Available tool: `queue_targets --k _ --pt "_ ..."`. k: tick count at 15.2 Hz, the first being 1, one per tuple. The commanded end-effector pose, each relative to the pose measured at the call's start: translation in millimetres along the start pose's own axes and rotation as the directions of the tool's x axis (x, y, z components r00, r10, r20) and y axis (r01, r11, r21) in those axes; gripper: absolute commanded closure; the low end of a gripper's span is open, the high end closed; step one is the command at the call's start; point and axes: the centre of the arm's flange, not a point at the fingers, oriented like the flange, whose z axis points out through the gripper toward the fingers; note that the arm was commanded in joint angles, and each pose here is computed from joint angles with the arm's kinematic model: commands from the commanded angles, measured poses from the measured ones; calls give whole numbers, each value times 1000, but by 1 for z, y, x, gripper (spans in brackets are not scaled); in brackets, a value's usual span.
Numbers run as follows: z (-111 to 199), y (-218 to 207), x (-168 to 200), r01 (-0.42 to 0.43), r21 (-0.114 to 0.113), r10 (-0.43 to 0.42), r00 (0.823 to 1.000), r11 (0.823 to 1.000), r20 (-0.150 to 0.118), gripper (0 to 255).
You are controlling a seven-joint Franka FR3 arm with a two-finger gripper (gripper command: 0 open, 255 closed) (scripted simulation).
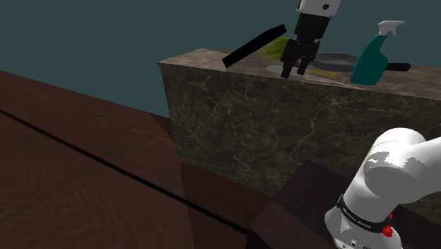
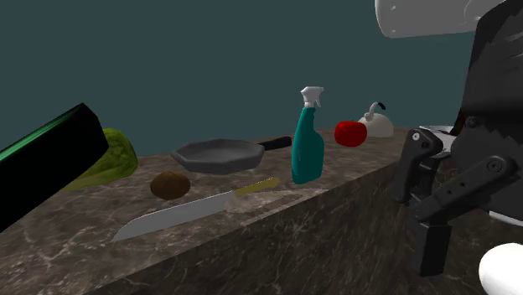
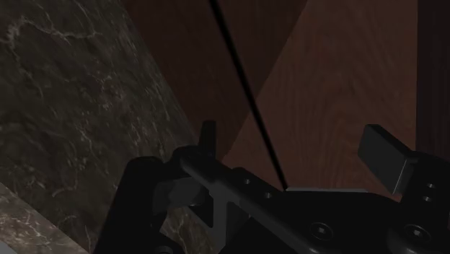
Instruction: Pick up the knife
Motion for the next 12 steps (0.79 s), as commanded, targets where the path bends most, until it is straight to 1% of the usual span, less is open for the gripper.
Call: queue_targets --k 1,6,12 --pt "0 0 0 0 0 0 1000 1000 0 0" --pt "12 55 17 75 -50 -74 997 996 16 0" --pt "22 121 42 165 -107 -162 986 980 39 0"
